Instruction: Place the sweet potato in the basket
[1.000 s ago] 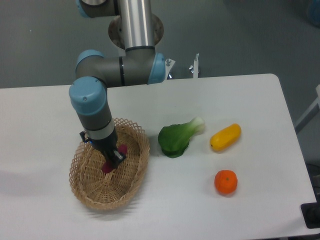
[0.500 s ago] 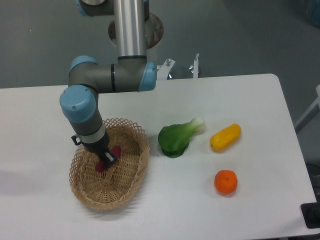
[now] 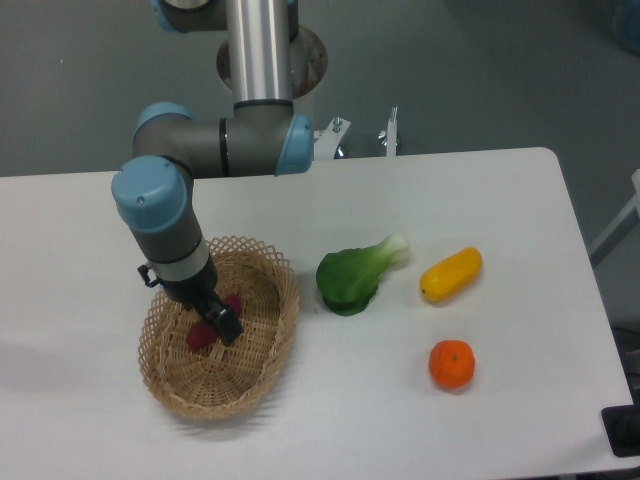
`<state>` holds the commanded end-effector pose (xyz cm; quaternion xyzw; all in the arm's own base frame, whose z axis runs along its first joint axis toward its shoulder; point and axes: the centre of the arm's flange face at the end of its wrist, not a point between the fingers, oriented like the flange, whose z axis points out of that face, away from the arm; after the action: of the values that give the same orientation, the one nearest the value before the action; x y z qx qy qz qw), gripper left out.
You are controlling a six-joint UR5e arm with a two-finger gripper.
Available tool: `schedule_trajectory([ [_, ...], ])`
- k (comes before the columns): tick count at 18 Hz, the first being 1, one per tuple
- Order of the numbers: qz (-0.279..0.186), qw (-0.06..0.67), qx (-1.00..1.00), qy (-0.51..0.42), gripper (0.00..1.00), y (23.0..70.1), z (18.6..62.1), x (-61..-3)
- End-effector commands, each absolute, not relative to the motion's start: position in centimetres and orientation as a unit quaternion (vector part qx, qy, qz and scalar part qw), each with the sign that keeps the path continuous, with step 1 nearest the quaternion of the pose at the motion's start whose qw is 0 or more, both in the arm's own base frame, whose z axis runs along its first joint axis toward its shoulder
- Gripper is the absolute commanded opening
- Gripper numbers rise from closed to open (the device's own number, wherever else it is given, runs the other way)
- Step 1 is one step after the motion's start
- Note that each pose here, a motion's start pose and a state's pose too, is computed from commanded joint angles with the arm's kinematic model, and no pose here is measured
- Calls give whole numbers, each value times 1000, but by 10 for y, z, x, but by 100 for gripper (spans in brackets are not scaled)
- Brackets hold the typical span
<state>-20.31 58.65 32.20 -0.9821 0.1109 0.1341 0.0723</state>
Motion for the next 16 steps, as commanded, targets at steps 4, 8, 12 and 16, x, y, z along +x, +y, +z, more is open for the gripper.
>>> schedule_trajectory([
  [4, 157, 105, -981, 37, 100, 579, 364, -250],
  [8, 179, 122, -976, 19, 100, 566, 401, -294],
  [12, 204, 117, -968, 84, 100, 535, 428, -344],
  [16, 172, 69, -975, 118, 100, 484, 452, -392],
])
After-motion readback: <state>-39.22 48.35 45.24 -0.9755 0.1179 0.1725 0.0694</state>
